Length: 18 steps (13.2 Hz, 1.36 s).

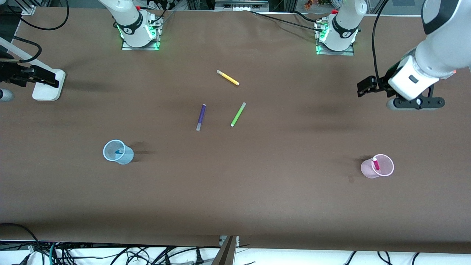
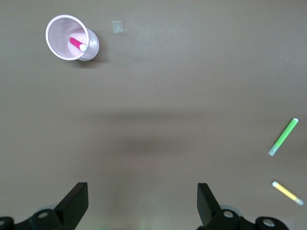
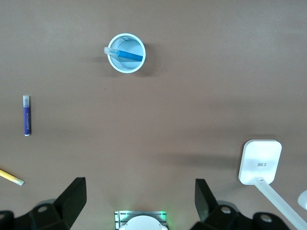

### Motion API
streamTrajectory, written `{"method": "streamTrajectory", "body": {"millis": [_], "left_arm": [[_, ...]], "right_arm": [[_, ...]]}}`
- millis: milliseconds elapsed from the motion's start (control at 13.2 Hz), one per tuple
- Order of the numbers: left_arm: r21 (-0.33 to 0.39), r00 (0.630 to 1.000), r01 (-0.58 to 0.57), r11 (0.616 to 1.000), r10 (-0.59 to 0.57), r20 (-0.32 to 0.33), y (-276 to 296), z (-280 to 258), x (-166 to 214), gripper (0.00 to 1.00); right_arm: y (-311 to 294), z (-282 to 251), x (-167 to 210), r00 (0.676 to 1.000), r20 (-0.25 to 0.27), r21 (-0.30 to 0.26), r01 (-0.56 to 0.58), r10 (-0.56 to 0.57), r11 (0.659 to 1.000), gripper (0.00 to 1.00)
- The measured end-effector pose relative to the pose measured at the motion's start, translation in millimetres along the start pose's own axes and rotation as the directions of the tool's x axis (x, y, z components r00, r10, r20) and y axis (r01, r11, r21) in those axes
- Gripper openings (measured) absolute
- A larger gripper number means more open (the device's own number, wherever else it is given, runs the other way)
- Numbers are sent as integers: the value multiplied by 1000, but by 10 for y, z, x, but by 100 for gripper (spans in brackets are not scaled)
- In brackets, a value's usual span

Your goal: Place pink and blue markers in matching cups

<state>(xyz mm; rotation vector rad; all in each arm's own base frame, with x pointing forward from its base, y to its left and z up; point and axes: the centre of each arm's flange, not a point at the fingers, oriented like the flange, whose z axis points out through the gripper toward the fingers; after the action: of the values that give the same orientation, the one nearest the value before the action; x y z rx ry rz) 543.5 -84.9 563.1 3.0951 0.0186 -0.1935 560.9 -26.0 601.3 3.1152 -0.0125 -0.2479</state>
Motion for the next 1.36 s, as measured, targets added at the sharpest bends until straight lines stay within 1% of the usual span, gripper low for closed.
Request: {"method": "streamTrajectory", "body": {"millis": [151, 303, 530, 1363], "left_arm": [[-3, 998, -49, 999, 49, -35, -130, -153, -27, 100], [-4, 997, -66, 998, 65, -48, -205, -271, -10, 100], [16, 997, -67, 998, 68, -39, -230, -267, 34, 100], [13, 998, -51, 999, 51, -20, -357, -171, 131, 100]], "right_arm": [[0, 0, 1, 1000, 0, 0, 0, 0, 1000, 100], [0, 0, 1, 1000, 0, 0, 0, 0, 1000, 100], [0, 1, 1, 1000, 0, 0, 0, 0, 1000, 100], [-1, 1, 2, 1000, 0, 0, 0, 0, 1000, 100]]}}
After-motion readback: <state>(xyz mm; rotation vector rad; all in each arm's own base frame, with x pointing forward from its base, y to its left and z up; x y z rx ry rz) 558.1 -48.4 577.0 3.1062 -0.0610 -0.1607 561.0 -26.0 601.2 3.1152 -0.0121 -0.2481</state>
